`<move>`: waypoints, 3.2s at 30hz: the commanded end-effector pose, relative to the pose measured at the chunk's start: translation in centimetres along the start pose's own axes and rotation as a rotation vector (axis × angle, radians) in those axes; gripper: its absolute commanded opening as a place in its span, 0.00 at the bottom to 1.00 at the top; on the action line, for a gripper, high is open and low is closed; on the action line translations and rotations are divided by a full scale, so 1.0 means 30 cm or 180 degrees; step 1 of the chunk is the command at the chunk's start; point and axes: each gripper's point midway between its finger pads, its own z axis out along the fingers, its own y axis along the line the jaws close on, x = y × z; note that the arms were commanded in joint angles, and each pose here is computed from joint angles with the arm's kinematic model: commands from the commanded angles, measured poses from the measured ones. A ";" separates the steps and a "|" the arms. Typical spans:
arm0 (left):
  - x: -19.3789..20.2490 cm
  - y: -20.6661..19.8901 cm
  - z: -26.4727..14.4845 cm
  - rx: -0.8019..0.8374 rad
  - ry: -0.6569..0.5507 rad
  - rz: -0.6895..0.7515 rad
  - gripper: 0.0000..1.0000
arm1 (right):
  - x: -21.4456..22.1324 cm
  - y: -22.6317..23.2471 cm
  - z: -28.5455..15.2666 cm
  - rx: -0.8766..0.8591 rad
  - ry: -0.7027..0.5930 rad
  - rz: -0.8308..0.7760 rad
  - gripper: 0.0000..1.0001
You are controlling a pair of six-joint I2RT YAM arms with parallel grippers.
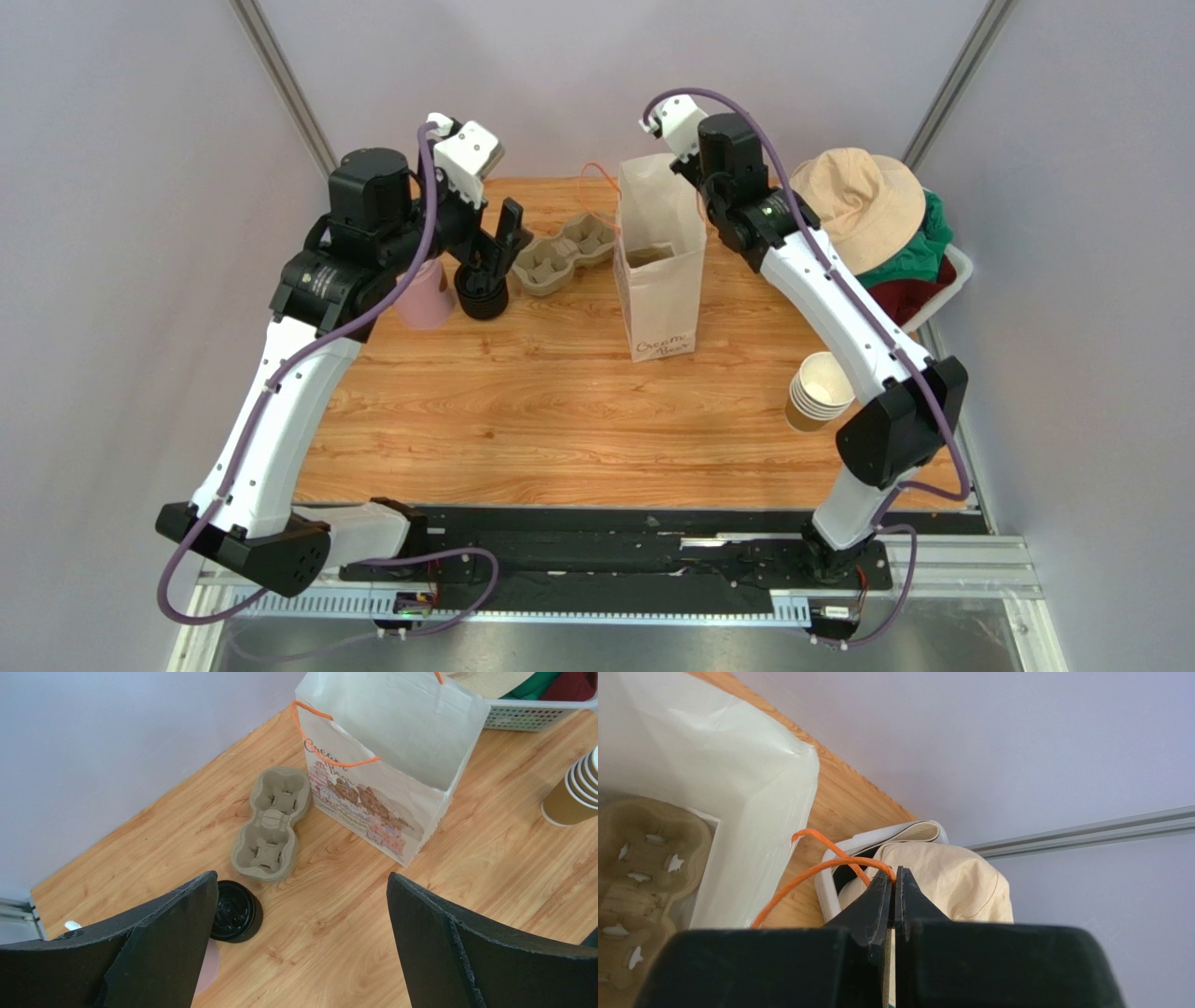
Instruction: Pack the takeout coffee
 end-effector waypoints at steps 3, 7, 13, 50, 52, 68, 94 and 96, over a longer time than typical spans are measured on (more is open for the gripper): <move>-0.044 0.005 -0.019 -0.0016 -0.0184 -0.0030 0.99 | -0.070 -0.169 0.111 0.0476 -0.0107 0.0089 0.00; -0.038 0.005 -0.015 -0.0009 -0.0176 -0.0045 0.99 | -0.048 -0.231 0.169 0.0644 -0.0023 0.0100 0.00; -0.037 0.007 -0.006 0.0001 -0.0178 -0.0061 0.99 | 0.021 -0.297 0.224 0.0861 0.0141 0.0182 0.00; 0.043 -0.065 -0.053 0.0412 0.0110 0.0304 0.99 | 0.533 0.004 -0.734 -0.0933 0.0373 0.0151 0.95; 0.078 -0.067 -0.061 0.0423 0.0207 0.0373 0.99 | 0.614 0.012 -0.763 -0.0873 0.0538 0.0141 0.94; 0.219 -0.062 -0.149 0.0200 0.0353 0.0556 0.99 | 0.881 0.069 -0.699 -0.1421 0.1512 0.1752 0.70; 0.227 -0.069 -0.123 0.0240 0.0292 0.0387 0.99 | 1.039 0.040 -0.497 -0.0839 0.1678 0.2102 0.42; 0.226 -0.070 -0.120 0.0250 0.0293 0.0380 0.99 | 1.047 0.049 -0.492 -0.0865 0.1717 0.2138 0.41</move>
